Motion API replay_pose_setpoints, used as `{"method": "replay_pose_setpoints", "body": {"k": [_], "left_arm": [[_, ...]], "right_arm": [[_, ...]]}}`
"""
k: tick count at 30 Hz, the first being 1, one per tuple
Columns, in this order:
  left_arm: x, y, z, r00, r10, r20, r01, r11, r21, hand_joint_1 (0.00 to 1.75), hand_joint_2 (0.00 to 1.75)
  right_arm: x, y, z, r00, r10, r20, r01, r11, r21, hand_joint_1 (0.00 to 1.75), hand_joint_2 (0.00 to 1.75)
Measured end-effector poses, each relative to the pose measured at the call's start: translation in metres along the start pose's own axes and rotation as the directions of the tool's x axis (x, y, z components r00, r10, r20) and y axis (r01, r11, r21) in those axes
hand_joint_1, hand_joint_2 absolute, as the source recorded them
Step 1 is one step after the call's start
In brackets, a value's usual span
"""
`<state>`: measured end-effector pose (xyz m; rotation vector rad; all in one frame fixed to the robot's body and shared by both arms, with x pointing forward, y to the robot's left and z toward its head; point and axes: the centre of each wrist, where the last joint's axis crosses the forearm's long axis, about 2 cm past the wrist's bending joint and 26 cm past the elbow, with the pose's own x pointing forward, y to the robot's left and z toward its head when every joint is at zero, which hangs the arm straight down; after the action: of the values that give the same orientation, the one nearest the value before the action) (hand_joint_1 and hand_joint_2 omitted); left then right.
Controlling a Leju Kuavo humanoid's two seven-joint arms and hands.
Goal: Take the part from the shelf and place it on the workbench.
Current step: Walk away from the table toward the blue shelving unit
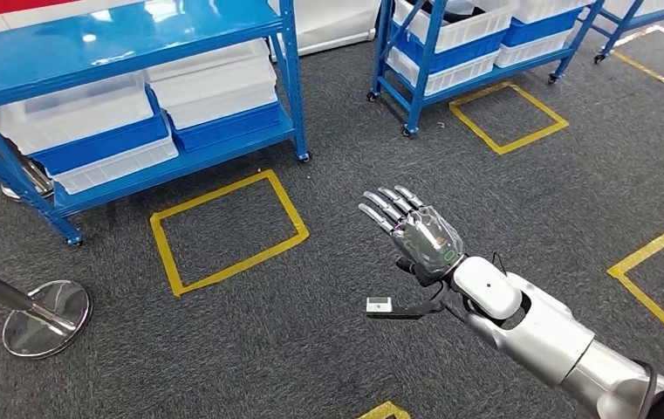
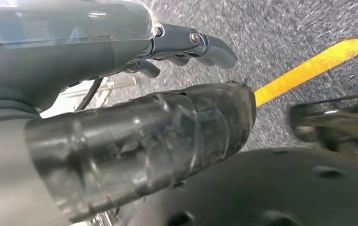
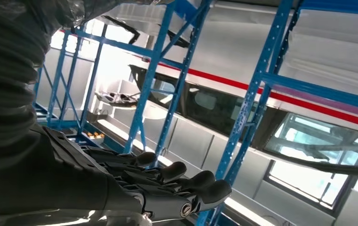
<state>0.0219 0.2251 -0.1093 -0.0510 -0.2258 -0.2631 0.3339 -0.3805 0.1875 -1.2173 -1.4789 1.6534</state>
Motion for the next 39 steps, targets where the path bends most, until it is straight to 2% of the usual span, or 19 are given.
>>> {"method": "replay_pose_setpoints", "body": {"k": [16,20,28,35,39], "left_arm": [[0.0,-0.001,0.0,1.0,0.005,0.003,-0.005,1.0,0.0,0.0,0.0],[-0.001,-0.002,0.0,1.0,0.012,0.001,-0.012,1.0,-0.001,0.0,0.0],[0.001,0.0,0.0,1.0,0.031,0.004,-0.031,1.0,0.003,0.0,0.0],[-0.006,-0.002,0.001,0.999,0.036,-0.01,-0.036,0.999,0.0,0.0,0.0],[-0.001,0.0,0.0,1.0,0.029,0.001,-0.029,1.0,0.004,0.0,0.0]], "right_arm": [[0.001,0.003,0.001,1.0,-0.015,-0.001,0.015,1.0,0.011,0.0,1.75],[0.0,0.006,0.002,1.0,-0.018,-0.004,0.018,1.0,0.025,0.0,0.0],[-0.009,0.009,0.004,0.997,-0.066,-0.047,0.067,0.997,0.034,0.0,0.0],[-0.014,0.017,0.007,0.993,-0.084,-0.08,0.089,0.994,0.059,0.0,0.0],[-0.027,0.018,0.01,0.987,-0.101,-0.126,0.108,0.993,0.049,0.0,0.0]]}}
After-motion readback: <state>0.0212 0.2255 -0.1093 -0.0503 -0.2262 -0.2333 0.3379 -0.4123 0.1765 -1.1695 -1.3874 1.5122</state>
